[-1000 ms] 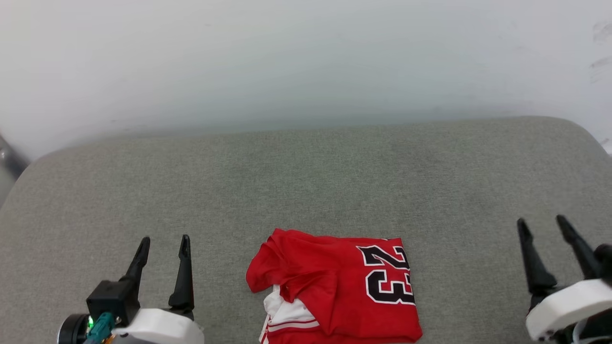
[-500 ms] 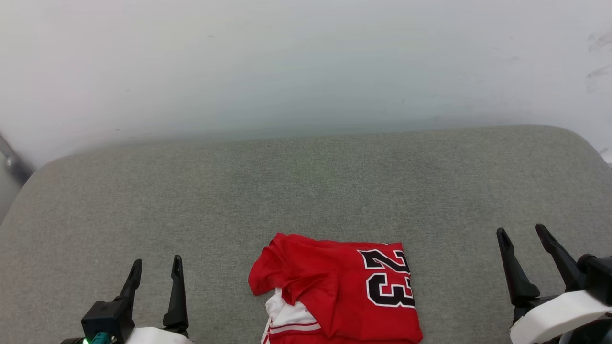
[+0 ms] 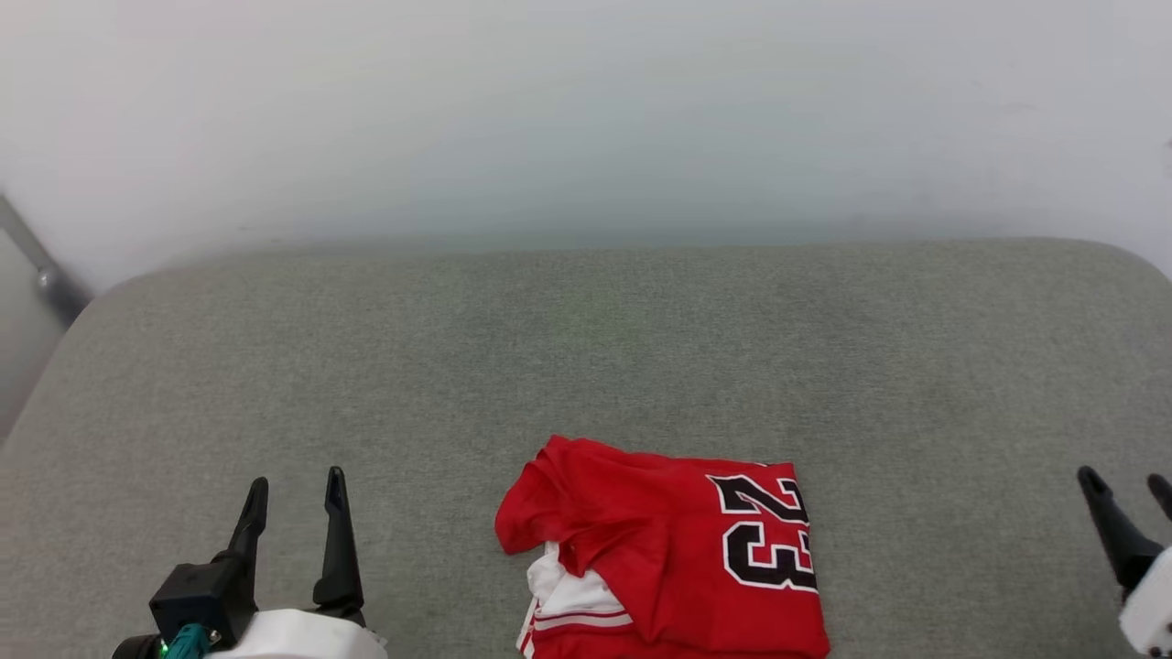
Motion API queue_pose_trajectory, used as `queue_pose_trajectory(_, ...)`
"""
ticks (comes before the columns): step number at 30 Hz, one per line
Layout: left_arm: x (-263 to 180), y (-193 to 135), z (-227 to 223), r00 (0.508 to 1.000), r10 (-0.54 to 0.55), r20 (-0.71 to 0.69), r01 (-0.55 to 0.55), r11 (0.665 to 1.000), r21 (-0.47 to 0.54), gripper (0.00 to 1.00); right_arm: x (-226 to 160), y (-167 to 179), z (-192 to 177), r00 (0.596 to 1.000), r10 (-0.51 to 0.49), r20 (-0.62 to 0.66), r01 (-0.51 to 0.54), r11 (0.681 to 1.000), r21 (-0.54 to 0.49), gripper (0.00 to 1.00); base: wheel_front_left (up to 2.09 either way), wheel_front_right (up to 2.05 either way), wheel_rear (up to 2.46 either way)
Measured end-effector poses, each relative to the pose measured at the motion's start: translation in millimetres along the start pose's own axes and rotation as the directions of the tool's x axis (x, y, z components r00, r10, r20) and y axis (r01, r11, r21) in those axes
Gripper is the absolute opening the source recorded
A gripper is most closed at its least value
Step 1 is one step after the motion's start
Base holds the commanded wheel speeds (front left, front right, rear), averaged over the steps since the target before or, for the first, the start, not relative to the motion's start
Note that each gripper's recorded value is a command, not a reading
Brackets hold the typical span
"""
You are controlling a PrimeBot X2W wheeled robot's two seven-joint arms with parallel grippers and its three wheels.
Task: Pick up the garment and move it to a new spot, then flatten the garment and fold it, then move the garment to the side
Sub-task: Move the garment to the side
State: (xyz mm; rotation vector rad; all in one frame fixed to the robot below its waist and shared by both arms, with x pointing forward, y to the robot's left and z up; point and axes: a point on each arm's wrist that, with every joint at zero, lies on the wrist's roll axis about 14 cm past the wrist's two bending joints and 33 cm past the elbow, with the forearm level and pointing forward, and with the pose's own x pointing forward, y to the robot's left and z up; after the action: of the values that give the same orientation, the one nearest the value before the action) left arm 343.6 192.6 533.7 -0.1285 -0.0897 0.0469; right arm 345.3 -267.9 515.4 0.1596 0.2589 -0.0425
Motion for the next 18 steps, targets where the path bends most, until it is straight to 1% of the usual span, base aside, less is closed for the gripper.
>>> queue_pose_trajectory(3, -2.7, 5.0, 2.5, 1.000, 0.026, 0.011, -0.026, 1.000, -0.015, 1.00, 6.9, -25.2, -10.3, 0.992, -0.051, -0.114, 0.054, 0.998, 0.028, 1.00, 0.00, 0.00, 0.00)
queue_pose_trajectory(6, -6.3, 12.4, 3.9, 0.998, 0.053, 0.020, -0.052, 0.998, -0.023, 1.00, 10.0, -41.5, -31.1, 0.963, -0.074, -0.258, 0.098, 0.992, 0.082, 1.00, 0.00, 0.00, 0.00)
queue_pose_trajectory(8, -8.7, 17.5, 4.3, 0.997, 0.067, 0.023, -0.066, 0.997, -0.026, 1.00, 11.9, -45.0, -45.9, 0.933, -0.064, -0.353, 0.118, 0.984, 0.135, 1.00, 0.00, 0.00, 0.00)
queue_pose_trajectory(11, -11.4, 24.8, 4.6, 0.996, 0.089, 0.027, -0.088, 0.996, -0.025, 1.00, 11.2, -46.5, -75.7, 0.862, -0.046, -0.504, 0.164, 0.967, 0.194, 1.00, 0.00, 0.00, 0.00)
queue_pose_trajectory(12, -12.0, 25.8, 4.6, 0.995, 0.094, 0.028, -0.093, 0.995, -0.028, 1.00, 12.4, -37.8, -86.3, 0.842, -0.007, -0.540, 0.166, 0.955, 0.247, 1.00, 0.00, 0.00, 0.00)
queue_pose_trajectory(13, -11.6, 25.9, 5.4, 0.995, 0.096, 0.031, -0.095, 0.995, -0.032, 1.00, 13.5, -23.1, -98.4, 0.815, 0.055, -0.577, 0.159, 0.936, 0.315, 1.00, 0.00, 0.00, 0.00)
queue_pose_trajectory(14, -11.1, 27.1, 6.1, 0.994, 0.100, 0.035, -0.098, 0.995, -0.033, 1.00, 14.6, -7.0, -109.6, 0.785, 0.119, -0.607, 0.152, 0.914, 0.376, 1.00, 0.00, 0.00, 0.00)
queue_pose_trajectory(16, -11.4, 30.7, 1.9, 0.994, 0.111, 0.022, -0.110, 0.993, -0.033, 1.00, 13.7, 20.9, -129.3, 0.721, 0.224, -0.655, 0.148, 0.874, 0.463, 1.00, 0.00, 0.00, 0.00)
queue_pose_trajectory(18, -9.6, 32.6, 0.0, 0.993, 0.116, 0.016, -0.115, 0.993, -0.034, 1.00, 16.1, 45.6, -136.9, 0.684, 0.335, -0.649, 0.141, 0.812, 0.567, 1.00, 0.00, 0.00, 0.00)
